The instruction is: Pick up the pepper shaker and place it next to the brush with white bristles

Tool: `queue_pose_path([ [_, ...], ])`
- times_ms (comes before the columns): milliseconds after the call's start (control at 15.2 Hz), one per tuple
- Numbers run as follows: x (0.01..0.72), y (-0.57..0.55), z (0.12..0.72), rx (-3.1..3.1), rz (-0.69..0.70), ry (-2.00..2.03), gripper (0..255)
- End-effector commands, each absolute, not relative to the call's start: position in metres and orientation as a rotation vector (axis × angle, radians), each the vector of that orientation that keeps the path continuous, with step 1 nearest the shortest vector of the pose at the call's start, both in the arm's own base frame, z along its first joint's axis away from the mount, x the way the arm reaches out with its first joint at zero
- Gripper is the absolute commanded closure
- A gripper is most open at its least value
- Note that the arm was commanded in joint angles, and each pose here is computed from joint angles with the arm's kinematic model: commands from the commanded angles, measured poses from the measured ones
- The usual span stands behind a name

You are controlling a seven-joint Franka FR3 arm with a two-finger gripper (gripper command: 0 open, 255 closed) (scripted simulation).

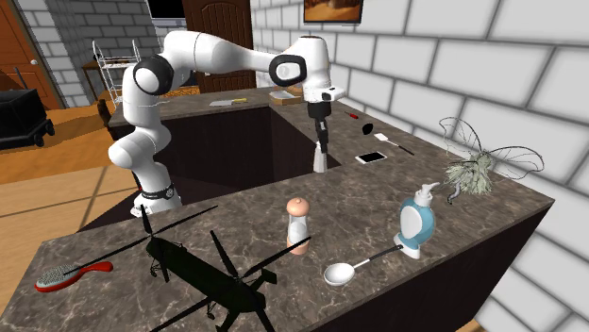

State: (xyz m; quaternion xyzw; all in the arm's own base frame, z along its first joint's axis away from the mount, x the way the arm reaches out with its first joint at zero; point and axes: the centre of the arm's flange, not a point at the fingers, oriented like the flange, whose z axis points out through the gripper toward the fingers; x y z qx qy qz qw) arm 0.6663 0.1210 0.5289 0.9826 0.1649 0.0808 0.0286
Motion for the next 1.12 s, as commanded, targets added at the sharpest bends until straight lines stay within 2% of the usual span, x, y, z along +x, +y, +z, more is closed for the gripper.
queue_pose_path([
  [0,0.666,0.121,0.54,3.032,0.249,0.509,255],
  [1056,0.543,-0.035,0.541,3.032,0.249,0.509,255],
])
